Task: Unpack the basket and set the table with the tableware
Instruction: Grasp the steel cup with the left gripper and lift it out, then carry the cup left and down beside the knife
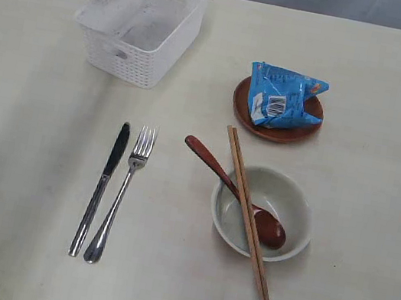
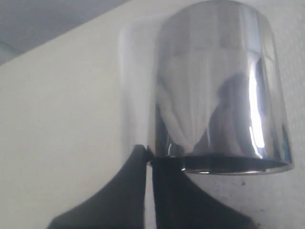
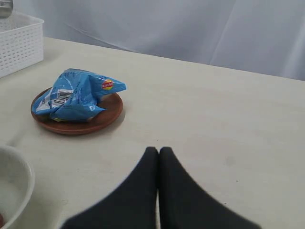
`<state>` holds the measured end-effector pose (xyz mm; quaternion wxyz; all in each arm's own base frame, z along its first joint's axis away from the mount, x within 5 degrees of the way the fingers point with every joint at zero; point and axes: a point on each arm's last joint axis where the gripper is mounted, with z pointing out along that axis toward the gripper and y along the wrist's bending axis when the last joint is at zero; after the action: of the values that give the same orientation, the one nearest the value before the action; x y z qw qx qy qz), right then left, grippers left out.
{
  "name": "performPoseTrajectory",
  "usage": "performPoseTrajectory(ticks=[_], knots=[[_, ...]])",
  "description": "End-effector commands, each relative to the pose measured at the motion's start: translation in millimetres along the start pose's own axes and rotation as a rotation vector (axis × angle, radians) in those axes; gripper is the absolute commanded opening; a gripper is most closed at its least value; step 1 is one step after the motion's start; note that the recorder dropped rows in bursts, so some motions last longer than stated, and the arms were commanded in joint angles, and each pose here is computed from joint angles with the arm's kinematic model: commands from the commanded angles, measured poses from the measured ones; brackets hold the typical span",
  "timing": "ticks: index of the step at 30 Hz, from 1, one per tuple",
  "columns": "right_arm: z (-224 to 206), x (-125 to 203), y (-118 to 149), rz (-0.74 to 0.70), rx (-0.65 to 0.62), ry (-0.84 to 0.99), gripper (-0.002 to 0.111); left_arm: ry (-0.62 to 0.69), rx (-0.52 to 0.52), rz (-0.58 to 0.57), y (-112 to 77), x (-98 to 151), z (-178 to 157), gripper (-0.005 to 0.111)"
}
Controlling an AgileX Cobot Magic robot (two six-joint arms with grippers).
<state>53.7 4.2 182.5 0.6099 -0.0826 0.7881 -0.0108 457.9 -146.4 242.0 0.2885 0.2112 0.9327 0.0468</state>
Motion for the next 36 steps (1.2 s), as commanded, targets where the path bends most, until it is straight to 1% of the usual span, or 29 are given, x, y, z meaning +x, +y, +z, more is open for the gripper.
performPoseTrajectory(ticks=[1,7,12,18,20,22,23,27,29,31,33,36], knots=[[0,0,0,0.006,0.008,-0.003,0.0,0.015,0.045,-0.064,0.3,6,-24,0.0],[0,0,0,0.006,0.008,-0.003,0.0,0.076,0.11,-0.115,-4.9,26,-47,0.0],[0,0,0,0.006,0.008,-0.003,0.0,0.129,0.115,-0.09,-1.5,32,-75,0.0],[0,0,0,0.006,0.008,-0.003,0.0,0.295,0.129,-0.073,0.0,48,-99,0.0],[0,0,0,0.006,0.008,-0.003,0.0,0.295,0.129,-0.073,-0.1,48,-98,0.0],[0,0,0,0.006,0.008,-0.003,0.0,0.308,0.162,-0.099,-3.8,54,-102,0.0],[0,0,0,0.006,0.008,-0.003,0.0,0.308,0.194,-0.116,-6.8,57,-106,0.0],[0,0,0,0.006,0.008,-0.003,0.0,0.293,0.183,-0.118,-4.5,69,-127,0.0],[0,0,0,0.006,0.008,-0.003,0.0,0.329,0.15,-0.122,-3.4,84,-129,0.0],[0,0,0,0.006,0.008,-0.003,0.0,0.411,0.086,-0.102,-2.1,107,-118,0.0],[0,0,0,0.006,0.008,-0.003,0.0,0.479,0.064,-0.104,-4.1,126,-111,0.0],[0,0,0,0.006,0.008,-0.003,0.0,0.551,0.068,-0.097,-8.5,149,-106,0.0]])
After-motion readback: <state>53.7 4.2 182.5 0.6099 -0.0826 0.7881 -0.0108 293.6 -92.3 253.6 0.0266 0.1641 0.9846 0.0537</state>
